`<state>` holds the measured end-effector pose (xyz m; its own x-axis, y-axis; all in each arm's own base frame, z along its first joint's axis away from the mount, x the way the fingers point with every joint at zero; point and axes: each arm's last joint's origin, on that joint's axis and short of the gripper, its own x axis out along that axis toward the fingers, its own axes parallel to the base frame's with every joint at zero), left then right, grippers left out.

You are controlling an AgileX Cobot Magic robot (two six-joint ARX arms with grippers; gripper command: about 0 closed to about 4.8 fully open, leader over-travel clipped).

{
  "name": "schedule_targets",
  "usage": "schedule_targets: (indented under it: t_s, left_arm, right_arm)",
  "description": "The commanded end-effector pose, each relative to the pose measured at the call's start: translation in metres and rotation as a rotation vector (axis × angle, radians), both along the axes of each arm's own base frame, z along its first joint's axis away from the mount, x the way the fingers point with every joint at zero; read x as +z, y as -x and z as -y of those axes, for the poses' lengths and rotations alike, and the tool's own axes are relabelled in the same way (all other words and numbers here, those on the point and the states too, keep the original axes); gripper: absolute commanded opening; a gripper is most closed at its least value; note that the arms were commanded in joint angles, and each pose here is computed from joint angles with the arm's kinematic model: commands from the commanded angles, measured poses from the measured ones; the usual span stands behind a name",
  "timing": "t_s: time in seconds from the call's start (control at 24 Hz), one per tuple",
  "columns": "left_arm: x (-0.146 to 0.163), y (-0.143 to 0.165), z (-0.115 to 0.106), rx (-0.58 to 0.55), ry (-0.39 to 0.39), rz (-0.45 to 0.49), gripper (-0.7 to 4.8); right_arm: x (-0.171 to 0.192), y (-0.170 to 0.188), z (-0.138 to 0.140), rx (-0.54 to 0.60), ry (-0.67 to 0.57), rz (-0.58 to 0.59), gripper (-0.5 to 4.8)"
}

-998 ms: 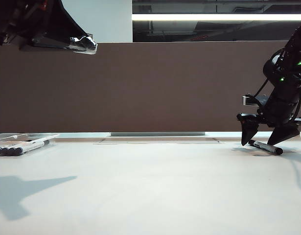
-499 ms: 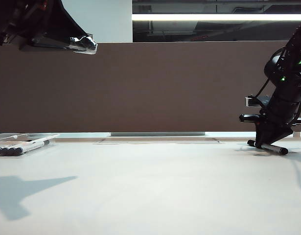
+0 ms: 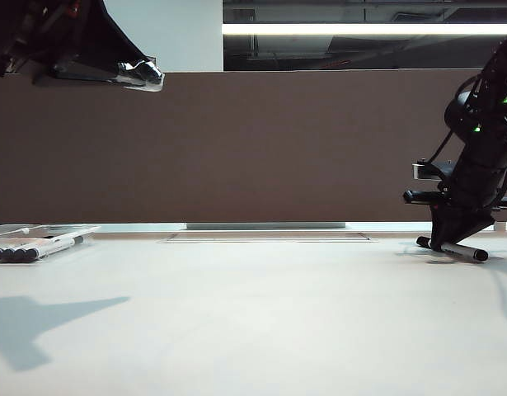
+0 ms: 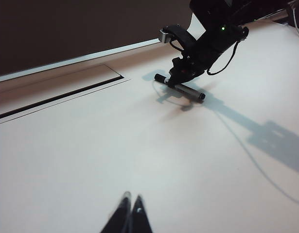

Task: Pick up the black marker on the right and put it into the packaging box on the left, making sure the marker fit the shape of the box's grooves.

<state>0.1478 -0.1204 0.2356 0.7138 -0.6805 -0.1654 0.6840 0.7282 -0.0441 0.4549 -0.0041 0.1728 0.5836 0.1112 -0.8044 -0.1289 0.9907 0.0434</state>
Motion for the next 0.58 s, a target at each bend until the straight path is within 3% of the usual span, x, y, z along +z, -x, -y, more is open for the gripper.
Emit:
schedule_targets:
  t_s: [0.04,0.29,0.58]
  left_arm:
    - [0.002,0.000,0.000,-0.001,0.018,0.002,-0.05]
    - [0.002,0.000,0.000,0.008,0.054,-0.032,-0.05]
    - [0.001,0.000,0.000,0.011,0.066,-0.050,-0.05]
  right_arm:
    - [0.025,0.004,-0.002,-0.004,-0.010,0.059,-0.06]
    - [0.068,0.013,-0.011,0.010,-0.021,0.183,-0.06]
    - [0.113,0.025,-0.043,0.058,-0.065,0.357,-0.06]
